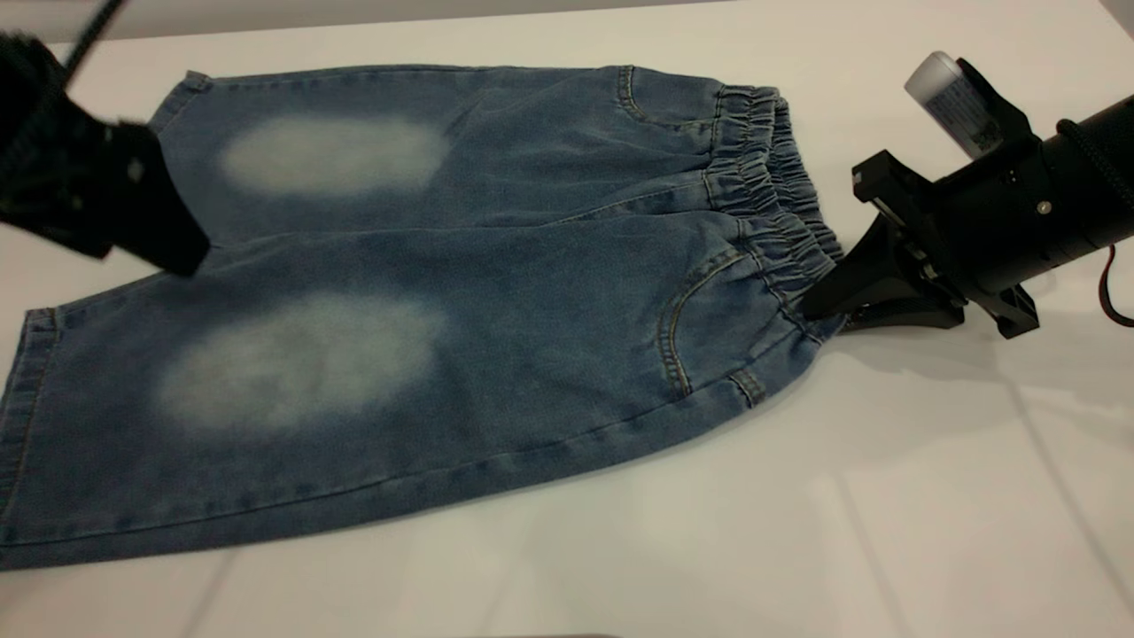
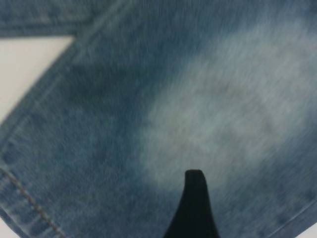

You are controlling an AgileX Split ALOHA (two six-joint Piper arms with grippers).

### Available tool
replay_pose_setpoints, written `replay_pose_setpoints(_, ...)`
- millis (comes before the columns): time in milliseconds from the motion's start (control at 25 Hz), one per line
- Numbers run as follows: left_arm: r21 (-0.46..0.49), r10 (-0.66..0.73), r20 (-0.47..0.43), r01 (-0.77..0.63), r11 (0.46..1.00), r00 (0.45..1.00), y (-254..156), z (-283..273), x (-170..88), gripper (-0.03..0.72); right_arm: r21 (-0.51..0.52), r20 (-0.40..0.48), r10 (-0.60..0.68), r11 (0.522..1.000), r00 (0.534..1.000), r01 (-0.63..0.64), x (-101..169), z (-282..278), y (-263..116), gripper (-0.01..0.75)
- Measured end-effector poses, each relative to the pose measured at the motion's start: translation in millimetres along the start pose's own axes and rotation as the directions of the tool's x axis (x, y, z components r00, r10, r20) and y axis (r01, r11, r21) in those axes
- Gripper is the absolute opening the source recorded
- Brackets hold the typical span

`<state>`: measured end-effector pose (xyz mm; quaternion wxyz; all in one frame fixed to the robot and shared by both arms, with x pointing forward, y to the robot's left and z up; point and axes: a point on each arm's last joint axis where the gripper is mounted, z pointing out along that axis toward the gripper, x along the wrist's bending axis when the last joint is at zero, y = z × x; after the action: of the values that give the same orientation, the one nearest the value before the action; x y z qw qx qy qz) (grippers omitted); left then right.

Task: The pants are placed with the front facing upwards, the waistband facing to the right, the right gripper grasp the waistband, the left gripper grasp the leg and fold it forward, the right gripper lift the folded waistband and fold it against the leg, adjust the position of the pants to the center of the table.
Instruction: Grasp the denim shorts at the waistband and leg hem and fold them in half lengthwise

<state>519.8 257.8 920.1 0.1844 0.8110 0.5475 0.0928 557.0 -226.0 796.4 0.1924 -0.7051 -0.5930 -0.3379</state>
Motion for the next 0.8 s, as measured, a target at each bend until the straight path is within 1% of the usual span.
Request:
replay_pose_setpoints(160, 0.121, 0.093, 0.002, -0.092, 0.988, 0.996, -13, 26, 5, 0.527, -0.005, -0.043, -0.014, 1.0, 0.999, 0.014, 4, 0, 0, 0.038)
replay_pose_setpoints(280, 0.236, 0.177, 0.031, -0.179, 0.955, 0.984, -27, 48, 8, 0.522, -0.009, -0.053, -0.014, 1.0, 0.998, 0.013, 5, 0, 1, 0.038)
replay_pose_setpoints(360, 0.287, 0.208, 0.051, -0.213, 0.934, 0.977, -35, 59, 10, 0.522, -0.012, -0.056, -0.012, 1.0, 0.998, 0.012, 5, 0, 1, 0.038)
replay_pose_setpoints(520, 0.351, 0.234, 0.086, -0.249, 0.903, 0.968, -44, 69, 10, 0.522, -0.02, -0.057, -0.03, 0.999, 0.998, 0.029, 5, 0, 1, 0.038)
replay_pose_setpoints(680, 0.402, 0.257, 0.122, -0.284, 0.871, 0.959, -48, 65, 9, 0.522, -0.023, -0.058, -0.036, 0.999, 0.998, 0.035, 5, 0, 2, 0.038)
replay_pose_setpoints(800, 0.423, 0.248, 0.136, -0.282, 0.861, 0.959, -48, 55, 8, 0.521, -0.024, -0.058, -0.036, 0.999, 0.998, 0.035, 5, 0, 2, 0.038)
